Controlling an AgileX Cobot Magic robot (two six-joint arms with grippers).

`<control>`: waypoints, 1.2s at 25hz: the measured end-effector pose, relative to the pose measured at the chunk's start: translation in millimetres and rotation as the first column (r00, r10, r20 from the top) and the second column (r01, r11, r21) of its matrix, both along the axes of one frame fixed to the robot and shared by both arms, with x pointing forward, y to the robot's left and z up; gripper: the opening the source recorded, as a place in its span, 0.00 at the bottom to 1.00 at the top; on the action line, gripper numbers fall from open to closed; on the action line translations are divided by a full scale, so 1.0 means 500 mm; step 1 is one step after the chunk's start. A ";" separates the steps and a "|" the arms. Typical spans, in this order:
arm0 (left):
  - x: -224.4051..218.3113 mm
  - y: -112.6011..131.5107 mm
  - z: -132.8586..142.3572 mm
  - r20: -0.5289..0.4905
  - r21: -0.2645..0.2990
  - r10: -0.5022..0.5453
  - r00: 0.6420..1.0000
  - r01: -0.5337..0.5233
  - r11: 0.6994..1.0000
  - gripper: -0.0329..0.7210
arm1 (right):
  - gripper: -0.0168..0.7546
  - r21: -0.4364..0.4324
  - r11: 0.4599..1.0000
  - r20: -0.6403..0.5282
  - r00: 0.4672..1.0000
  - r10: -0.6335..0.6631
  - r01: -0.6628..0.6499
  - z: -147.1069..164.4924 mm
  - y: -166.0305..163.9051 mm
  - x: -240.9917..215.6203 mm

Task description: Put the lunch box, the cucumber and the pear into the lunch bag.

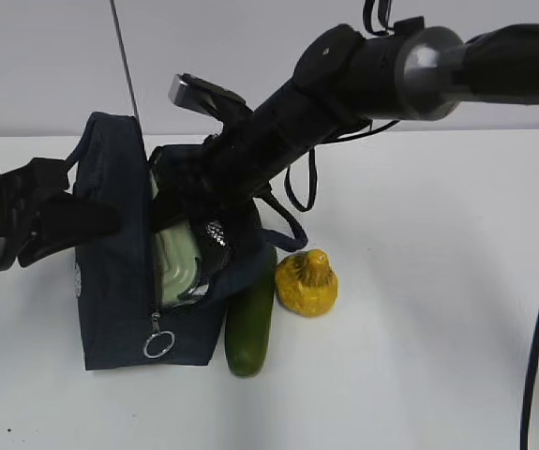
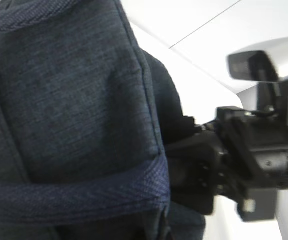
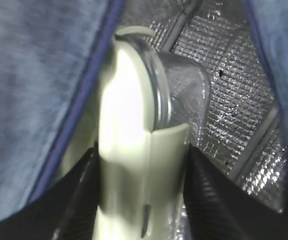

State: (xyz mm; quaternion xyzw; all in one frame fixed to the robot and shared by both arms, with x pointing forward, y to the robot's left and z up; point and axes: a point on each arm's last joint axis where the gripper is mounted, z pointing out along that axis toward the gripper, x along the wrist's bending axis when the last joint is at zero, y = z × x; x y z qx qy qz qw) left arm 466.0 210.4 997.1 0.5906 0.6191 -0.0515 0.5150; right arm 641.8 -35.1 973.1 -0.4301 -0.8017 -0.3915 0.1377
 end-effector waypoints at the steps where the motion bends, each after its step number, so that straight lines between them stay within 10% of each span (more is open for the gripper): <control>1: 0.000 0.000 0.000 0.000 -0.001 -0.002 1.000 0.002 1.000 0.02 | 0.50 -0.002 1.000 -0.006 1.000 -0.009 0.009 -0.008 0.001 0.002; 15: -0.002 -0.002 0.000 0.002 0.002 -0.018 1.000 0.018 1.000 0.02 | 0.65 -0.024 1.000 0.027 0.999 -0.019 0.020 -0.005 -0.005 0.014; 24: -0.003 -0.002 -0.001 0.003 0.008 -0.023 1.000 0.023 1.000 0.02 | 0.65 -0.282 0.959 0.249 0.965 0.082 -0.009 0.153 -0.059 -0.004; 30: -0.003 -0.002 -0.001 0.004 0.010 -0.025 1.000 0.025 1.000 0.02 | 0.65 -0.540 0.841 0.165 0.983 0.076 0.026 0.175 -0.118 -0.031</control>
